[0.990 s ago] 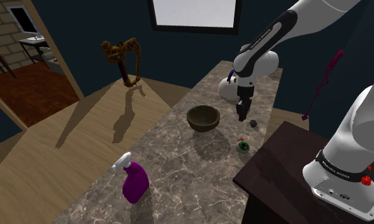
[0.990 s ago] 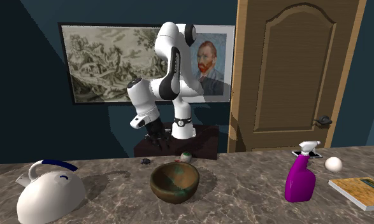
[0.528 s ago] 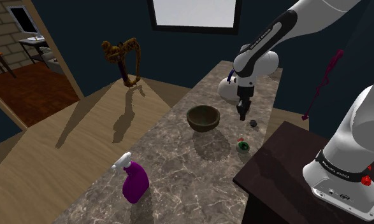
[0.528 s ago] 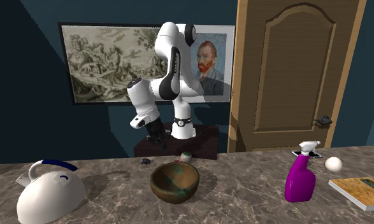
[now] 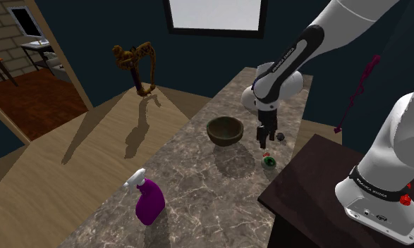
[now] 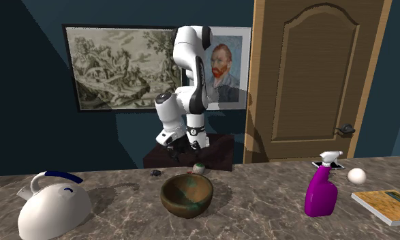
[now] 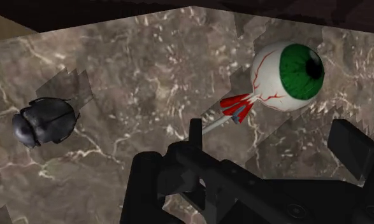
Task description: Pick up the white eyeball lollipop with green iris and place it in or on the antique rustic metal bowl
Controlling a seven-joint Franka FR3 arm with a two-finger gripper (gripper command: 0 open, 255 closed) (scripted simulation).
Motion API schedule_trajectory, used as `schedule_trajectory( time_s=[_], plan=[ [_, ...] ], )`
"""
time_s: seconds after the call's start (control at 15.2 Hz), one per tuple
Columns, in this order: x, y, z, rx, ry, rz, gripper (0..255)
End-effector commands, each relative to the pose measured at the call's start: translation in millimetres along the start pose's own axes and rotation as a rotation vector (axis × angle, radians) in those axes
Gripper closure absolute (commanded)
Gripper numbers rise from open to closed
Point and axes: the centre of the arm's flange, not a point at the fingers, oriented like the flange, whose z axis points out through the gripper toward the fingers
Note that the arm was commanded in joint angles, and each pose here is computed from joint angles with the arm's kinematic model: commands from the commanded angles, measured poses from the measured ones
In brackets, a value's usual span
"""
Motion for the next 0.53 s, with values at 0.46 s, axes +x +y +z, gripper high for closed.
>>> schedule_trajectory(
  time_s=[0.46],
  plan=[
    [-4.7, -43.1, 58.7, -0.053, -0.067, 0.026, 0]
  ],
)
